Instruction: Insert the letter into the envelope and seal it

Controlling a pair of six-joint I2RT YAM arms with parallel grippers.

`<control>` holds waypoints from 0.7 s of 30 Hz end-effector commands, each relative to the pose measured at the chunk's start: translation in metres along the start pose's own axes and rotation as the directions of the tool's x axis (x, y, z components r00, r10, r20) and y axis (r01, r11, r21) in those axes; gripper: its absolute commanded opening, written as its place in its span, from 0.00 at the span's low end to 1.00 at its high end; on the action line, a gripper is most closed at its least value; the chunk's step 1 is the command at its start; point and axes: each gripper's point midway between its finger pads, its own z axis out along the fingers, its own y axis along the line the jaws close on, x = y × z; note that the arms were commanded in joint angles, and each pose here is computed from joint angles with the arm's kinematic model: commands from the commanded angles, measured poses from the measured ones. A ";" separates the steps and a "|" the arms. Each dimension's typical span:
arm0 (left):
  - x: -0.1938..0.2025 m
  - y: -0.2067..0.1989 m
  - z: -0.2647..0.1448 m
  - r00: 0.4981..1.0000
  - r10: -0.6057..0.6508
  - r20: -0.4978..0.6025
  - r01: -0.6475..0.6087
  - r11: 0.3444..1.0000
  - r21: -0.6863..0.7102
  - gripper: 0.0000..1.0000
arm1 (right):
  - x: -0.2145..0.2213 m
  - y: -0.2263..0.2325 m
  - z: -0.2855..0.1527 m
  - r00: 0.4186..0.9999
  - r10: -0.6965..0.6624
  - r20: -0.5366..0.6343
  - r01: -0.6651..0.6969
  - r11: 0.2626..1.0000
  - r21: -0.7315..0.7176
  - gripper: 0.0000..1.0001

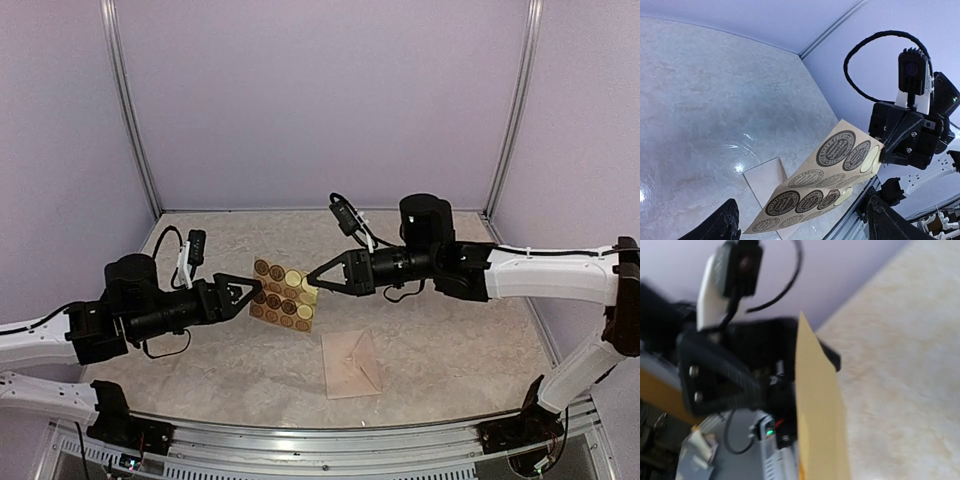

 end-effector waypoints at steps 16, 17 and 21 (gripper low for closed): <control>0.016 -0.132 -0.010 0.949 0.299 -0.105 -0.232 0.881 0.412 0.41 | 0.016 0.069 -0.054 0.992 -0.106 -0.064 0.095 0.984 -0.154 0.00; 0.014 -0.132 -0.012 0.950 0.296 -0.099 -0.231 0.880 0.415 0.34 | 0.016 0.070 -0.055 0.992 -0.107 -0.063 0.096 0.983 -0.155 0.00; 0.014 -0.131 -0.015 0.953 0.289 -0.089 -0.227 0.878 0.421 0.11 | 0.016 0.069 -0.056 0.993 -0.104 -0.060 0.095 0.984 -0.149 0.00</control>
